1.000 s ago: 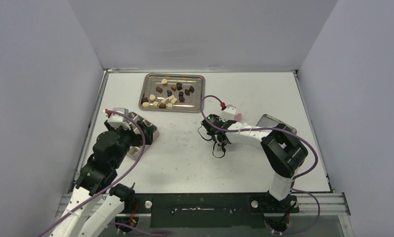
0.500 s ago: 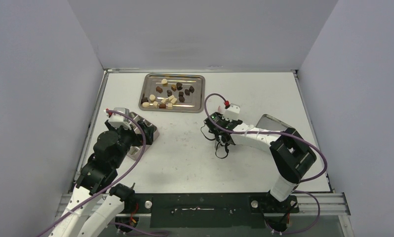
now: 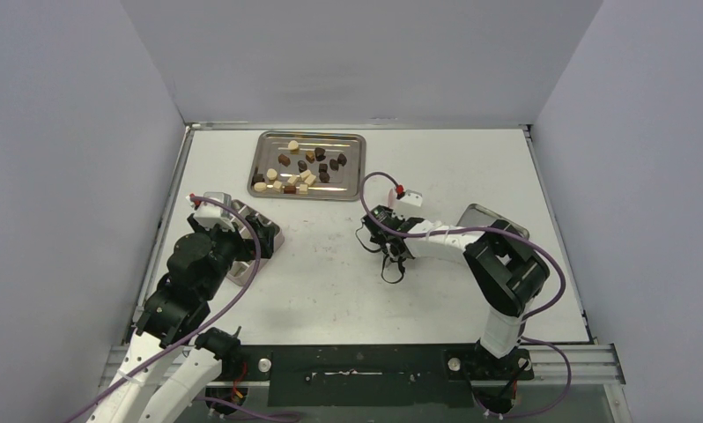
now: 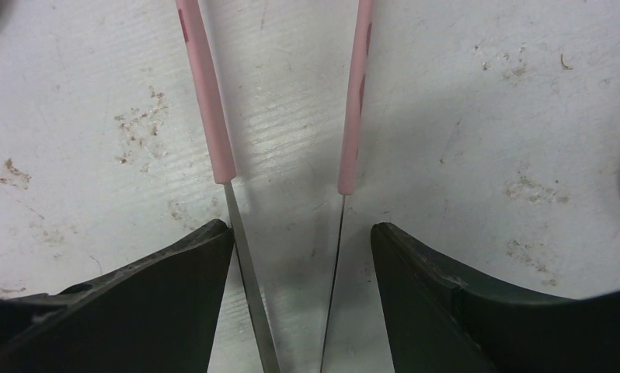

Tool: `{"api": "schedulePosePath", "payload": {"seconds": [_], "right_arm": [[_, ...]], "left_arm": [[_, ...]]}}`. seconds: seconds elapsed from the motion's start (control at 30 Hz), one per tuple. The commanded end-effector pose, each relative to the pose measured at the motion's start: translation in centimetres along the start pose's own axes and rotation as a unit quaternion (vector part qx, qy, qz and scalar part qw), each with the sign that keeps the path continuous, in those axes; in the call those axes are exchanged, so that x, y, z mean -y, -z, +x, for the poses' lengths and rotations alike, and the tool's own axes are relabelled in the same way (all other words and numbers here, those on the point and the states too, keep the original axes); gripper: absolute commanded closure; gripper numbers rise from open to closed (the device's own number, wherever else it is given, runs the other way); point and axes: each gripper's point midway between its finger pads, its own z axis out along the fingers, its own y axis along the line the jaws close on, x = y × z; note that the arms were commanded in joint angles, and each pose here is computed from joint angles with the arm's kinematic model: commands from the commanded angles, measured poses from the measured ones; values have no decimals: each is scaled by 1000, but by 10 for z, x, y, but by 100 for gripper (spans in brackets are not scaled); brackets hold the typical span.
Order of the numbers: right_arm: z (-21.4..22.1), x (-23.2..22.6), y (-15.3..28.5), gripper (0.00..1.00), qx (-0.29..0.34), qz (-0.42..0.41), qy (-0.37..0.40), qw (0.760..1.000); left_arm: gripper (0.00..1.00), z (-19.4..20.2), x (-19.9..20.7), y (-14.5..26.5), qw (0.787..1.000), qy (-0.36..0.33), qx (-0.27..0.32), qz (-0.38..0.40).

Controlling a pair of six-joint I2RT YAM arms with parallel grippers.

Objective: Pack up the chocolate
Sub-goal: Pick up the clamp at the center of the board.

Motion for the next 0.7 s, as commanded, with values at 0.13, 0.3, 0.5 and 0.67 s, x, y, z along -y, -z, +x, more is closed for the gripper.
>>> {"api": "schedulePosePath", "payload": {"seconds": [0.13, 0.3, 0.5, 0.67], "right_arm": [[-9, -9, -8, 39, 21, -3, -9, 1000], [-6, -6, -11, 41, 23, 2, -6, 1000], [-7, -2, -11, 47, 29, 8, 0, 1000], [-14, 3, -5, 55, 42, 10, 8, 999]], "left_arm": [[3, -10, 6, -2, 1000, -3, 18, 12], [3, -10, 5, -2, 1000, -3, 18, 11], [3, -9, 4, -3, 1000, -4, 17, 8], [3, -8, 4, -4, 1000, -4, 14, 7]]}}
